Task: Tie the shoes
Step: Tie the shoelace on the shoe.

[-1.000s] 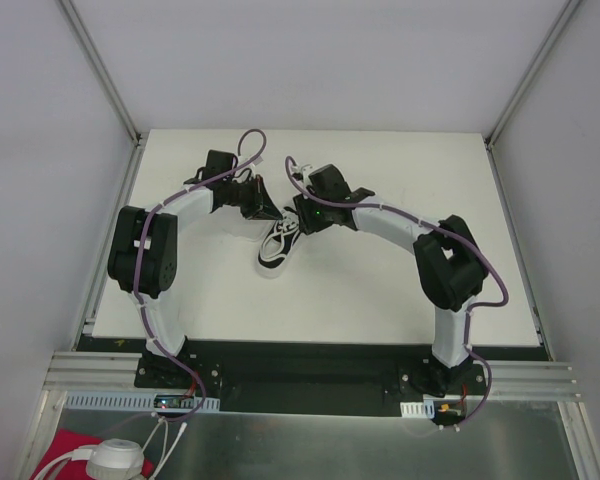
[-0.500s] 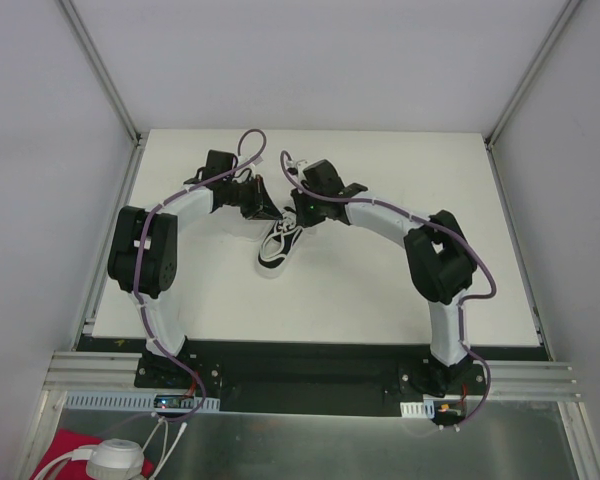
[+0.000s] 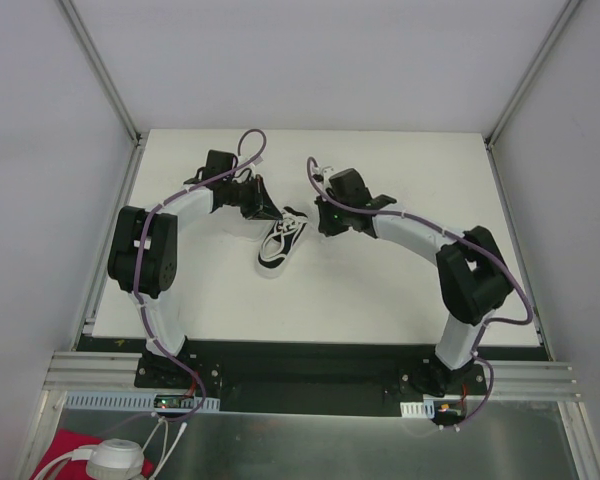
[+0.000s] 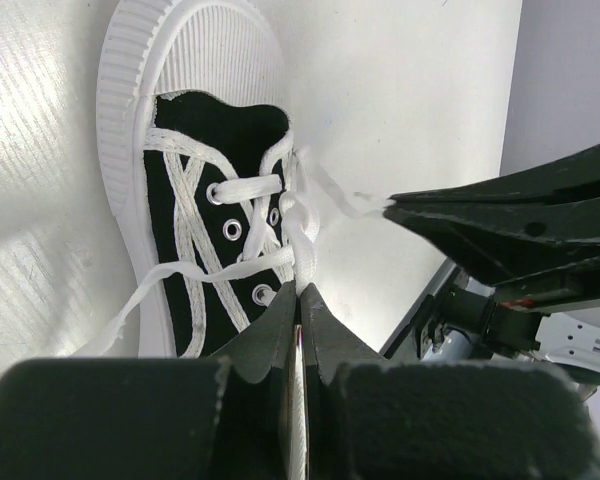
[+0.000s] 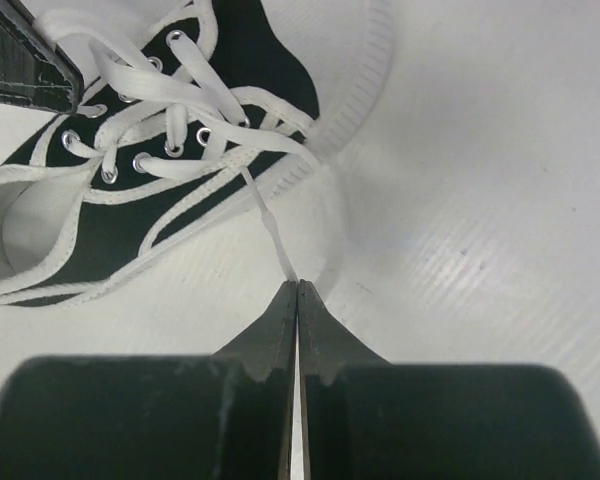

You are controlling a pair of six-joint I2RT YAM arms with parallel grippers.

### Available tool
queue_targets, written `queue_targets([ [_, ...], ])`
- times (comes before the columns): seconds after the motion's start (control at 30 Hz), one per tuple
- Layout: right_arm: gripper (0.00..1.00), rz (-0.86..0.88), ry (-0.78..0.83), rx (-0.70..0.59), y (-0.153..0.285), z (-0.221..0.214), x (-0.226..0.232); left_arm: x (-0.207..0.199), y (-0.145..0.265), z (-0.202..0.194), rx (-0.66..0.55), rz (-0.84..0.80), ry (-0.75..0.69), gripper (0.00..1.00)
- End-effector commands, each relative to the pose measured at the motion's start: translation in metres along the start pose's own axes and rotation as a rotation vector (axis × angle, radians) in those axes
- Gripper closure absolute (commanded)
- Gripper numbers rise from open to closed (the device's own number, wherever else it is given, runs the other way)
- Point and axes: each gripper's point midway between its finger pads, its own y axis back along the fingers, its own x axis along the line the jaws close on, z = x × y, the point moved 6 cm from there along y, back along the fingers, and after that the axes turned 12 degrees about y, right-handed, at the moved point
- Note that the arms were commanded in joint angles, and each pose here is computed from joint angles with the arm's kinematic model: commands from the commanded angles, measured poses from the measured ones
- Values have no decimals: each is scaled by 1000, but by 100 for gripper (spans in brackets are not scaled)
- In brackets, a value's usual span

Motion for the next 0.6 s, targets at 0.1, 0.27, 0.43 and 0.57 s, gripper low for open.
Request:
queue_targets([
  [0.1, 99, -53, -24, -124, 43, 12, -7, -14, 9, 4, -22, -30, -23, 100],
  [0.27, 99, -140, -54, -128, 64, -9, -19, -18, 13, 4, -35, -23, -38, 87],
  [0.43, 99, -219, -105, -147, 87, -29, -36, -25, 26, 6, -90, 42, -79, 28],
  [0.57, 99, -238, -123, -170, 98, -30, -40, -28, 41, 8, -154, 105, -98, 1],
])
